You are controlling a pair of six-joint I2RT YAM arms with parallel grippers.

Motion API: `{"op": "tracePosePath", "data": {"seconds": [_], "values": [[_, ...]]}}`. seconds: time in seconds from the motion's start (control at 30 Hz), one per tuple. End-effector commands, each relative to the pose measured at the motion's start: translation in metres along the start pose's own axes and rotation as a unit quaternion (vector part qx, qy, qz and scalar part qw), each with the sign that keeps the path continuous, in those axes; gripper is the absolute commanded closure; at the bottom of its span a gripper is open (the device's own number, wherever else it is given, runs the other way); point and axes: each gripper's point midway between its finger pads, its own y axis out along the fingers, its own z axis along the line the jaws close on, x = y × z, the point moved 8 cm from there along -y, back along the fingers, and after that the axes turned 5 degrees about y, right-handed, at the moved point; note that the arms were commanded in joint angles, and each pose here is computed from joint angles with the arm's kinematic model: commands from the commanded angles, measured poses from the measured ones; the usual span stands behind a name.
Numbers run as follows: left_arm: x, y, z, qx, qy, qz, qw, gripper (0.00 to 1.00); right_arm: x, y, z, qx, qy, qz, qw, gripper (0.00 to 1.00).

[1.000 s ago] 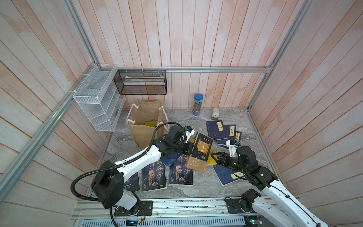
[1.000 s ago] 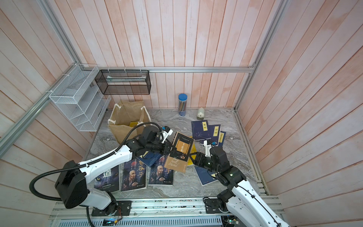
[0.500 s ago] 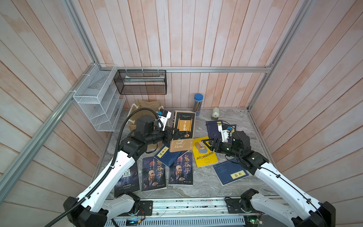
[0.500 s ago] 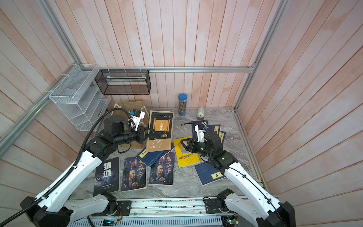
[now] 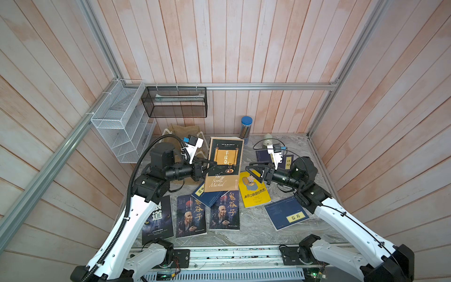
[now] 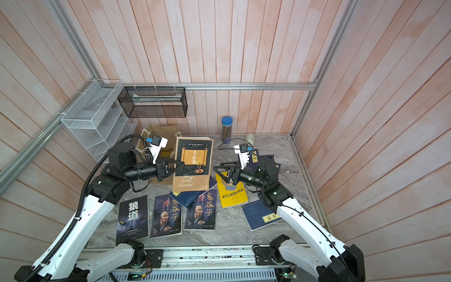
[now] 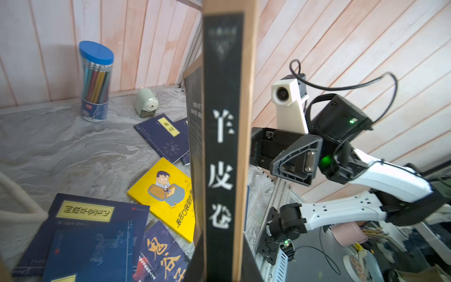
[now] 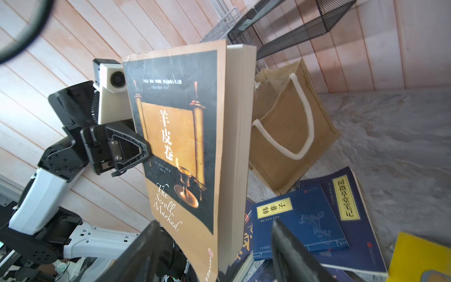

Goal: Put the books into the canvas bag
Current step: Pick up the book from the center of the board.

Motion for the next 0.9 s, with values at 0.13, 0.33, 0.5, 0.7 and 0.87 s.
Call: {"op": "tracePosePath", "data": {"seconds": [0.13, 0.33, 0.5, 0.7, 0.87], "values": [[0.009, -0.006, -0.016, -0.118, 0.006, -0.036, 0.992, 1.00, 0.006, 0.007, 0.016, 0.083, -0.023, 0.022, 0.996, 0.24], [0.012, -0.002, -0.013, -0.149, -0.013, -0.051, 0.987, 1.00, 0.010, 0.016, 0.015, 0.097, -0.015, 0.041, 0.994, 0.23], [0.014, 0.000, -0.011, -0.160, -0.013, -0.063, 0.985, 1.00, 0.015, 0.019, 0.024, 0.142, -0.024, 0.051, 0.988, 0.29], [0.009, 0.008, 0.000, -0.147, -0.024, -0.063, 0.987, 1.00, 0.015, 0.018, 0.026, 0.154, -0.031, 0.041, 0.987, 0.66], [0.010, 0.014, 0.009, -0.130, -0.033, -0.057, 0.989, 1.00, 0.016, 0.013, 0.028, 0.152, -0.024, 0.013, 0.988, 0.94]]}}
